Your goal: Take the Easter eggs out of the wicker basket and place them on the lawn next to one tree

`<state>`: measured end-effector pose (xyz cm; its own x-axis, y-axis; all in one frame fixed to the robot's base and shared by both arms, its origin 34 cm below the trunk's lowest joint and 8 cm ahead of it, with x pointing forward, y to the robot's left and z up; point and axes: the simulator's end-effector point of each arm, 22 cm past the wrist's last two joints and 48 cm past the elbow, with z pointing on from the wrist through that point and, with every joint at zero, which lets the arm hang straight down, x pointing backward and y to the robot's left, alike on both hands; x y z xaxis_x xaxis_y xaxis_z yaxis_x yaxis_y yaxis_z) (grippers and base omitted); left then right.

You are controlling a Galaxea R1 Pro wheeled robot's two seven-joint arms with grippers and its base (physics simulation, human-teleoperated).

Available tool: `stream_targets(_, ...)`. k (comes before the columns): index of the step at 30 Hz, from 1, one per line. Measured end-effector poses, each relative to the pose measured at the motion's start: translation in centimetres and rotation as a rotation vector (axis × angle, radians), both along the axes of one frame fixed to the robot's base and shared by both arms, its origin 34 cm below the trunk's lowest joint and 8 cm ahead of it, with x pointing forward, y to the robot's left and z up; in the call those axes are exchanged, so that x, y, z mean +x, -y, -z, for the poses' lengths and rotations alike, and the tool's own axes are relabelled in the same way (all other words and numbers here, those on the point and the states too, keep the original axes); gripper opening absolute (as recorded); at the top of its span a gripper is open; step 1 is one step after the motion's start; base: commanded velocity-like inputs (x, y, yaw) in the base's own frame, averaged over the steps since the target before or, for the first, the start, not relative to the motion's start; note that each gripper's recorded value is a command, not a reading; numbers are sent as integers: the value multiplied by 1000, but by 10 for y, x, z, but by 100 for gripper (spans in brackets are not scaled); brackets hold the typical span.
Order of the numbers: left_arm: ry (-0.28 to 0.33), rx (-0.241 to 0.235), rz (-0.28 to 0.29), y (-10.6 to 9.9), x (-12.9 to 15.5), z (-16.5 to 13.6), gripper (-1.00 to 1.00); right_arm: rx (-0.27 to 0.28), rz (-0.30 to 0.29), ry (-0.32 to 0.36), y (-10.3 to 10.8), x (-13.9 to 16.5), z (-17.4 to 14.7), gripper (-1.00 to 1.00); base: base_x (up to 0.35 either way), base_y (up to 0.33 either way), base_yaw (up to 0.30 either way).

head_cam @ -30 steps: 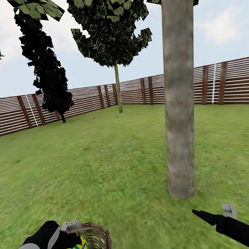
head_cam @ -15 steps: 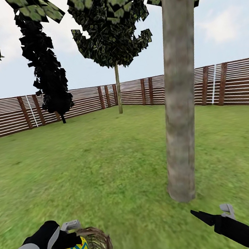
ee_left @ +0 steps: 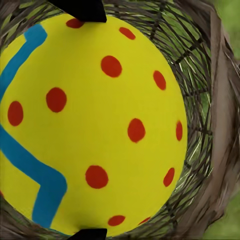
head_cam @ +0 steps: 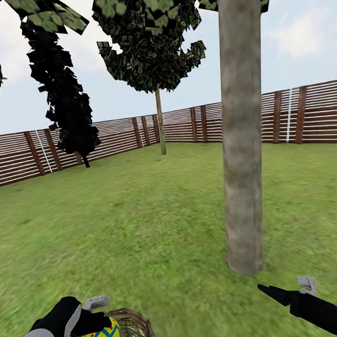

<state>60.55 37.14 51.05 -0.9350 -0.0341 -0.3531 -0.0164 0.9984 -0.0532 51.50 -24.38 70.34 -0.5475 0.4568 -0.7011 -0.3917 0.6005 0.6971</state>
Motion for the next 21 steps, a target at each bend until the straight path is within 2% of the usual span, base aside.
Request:
stream_targets(6,30,12,8,-13,12,-32,-100,-2,-2,-2,-1,2,-12,100,0,0,0)
stream_targets(8,40,32,31,-20,10,-57,-100,-3,-2,-3,-1,3,-16,100,0,0,0)
stream_targets(11,63,45,104,1,-3,-97,-100,-2,-1,-3,-1,4,-22,100,0,0,0)
stream_targets(13,130,66,142,8,4,-129,-100,-2,-3,-4,-2,5,-26,100,0,0,0)
stream_targets(16,261,86,198,23,22,-183,-100,-5,-15,-6,-7,5,-31,100,0,0,0)
stream_targets(18,365,95,241,40,34,-227,-100,-12,-9,-11,-6,7,-33,100,0,0,0)
stream_targets(20,442,97,256,48,41,-262,-100,-15,-6,-14,-6,8,-36,100,0,0,0)
stream_targets(21,473,94,246,46,44,-276,-100,-16,-5,-15,-6,9,-38,100,0,0,0)
